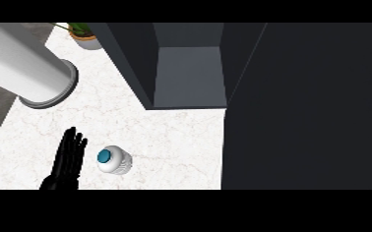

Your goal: Pick up the bottled water, place it into the cabinet and close the cabinet

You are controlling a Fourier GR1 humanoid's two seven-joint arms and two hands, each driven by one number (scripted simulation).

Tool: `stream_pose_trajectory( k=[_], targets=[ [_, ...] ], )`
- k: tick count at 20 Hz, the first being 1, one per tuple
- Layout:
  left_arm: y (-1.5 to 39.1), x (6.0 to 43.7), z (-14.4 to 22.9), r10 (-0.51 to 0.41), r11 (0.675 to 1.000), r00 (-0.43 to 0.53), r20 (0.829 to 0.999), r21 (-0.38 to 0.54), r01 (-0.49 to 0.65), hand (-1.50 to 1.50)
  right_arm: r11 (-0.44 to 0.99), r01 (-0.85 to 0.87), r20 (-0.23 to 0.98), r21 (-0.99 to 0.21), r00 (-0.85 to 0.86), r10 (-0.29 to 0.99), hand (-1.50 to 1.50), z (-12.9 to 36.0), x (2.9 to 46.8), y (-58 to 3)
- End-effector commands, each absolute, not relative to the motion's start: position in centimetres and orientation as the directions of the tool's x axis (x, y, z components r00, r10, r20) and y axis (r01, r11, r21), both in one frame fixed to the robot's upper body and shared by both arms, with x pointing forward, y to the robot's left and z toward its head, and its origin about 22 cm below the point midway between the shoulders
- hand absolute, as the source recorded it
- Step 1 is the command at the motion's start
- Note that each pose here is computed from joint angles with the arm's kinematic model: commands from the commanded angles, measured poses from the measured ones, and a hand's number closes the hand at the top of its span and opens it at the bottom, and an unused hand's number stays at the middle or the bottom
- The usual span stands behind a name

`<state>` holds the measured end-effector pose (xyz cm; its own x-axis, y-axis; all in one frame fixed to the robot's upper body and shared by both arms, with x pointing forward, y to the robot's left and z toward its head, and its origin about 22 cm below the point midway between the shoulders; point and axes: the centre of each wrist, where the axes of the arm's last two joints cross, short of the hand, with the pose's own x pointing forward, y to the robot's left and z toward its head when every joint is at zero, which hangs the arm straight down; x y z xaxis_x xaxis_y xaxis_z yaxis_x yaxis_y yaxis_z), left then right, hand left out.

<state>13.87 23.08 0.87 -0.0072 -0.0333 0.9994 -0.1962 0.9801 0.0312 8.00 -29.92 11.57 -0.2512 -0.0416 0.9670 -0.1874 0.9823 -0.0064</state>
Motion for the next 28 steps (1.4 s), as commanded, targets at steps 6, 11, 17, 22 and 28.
stream_pose_trajectory(
  k=[6,11,17,22,28],
  targets=[
    [24.2,16.2,-3.8,-0.015,0.977,0.059,0.998,0.027,-0.211,-1.5,0.966,-0.253,0.939,0.047,-0.32,-0.129,-1.5,15.8,4.9,-28.7],
    [26.1,15.9,-6.2,-0.005,0.974,0.106,0.994,0.029,-0.224,-1.5,0.962,-0.268,0.942,0.052,-0.308,-0.137,-1.5,15.9,4.5,-29.3],
    [26.7,17.6,-9.7,-0.01,0.968,0.104,0.994,0.036,-0.247,-1.5,0.957,-0.282,0.932,0.065,-0.326,-0.159,-1.5,15.2,4.8,-29.5],
    [25.6,16.9,-13.3,0.098,0.965,0.062,0.993,-0.079,-0.251,-1.5,0.961,-0.268,0.935,0.068,-0.319,-0.155,-1.5,14.7,4.8,-29.6],
    [23.8,17.1,-14.2,0.196,0.97,0.023,0.98,-0.191,-0.148,-1.5,0.962,-0.269,0.939,0.047,-0.316,-0.134,-1.5,15.5,4.4,-29.5]
  ],
)
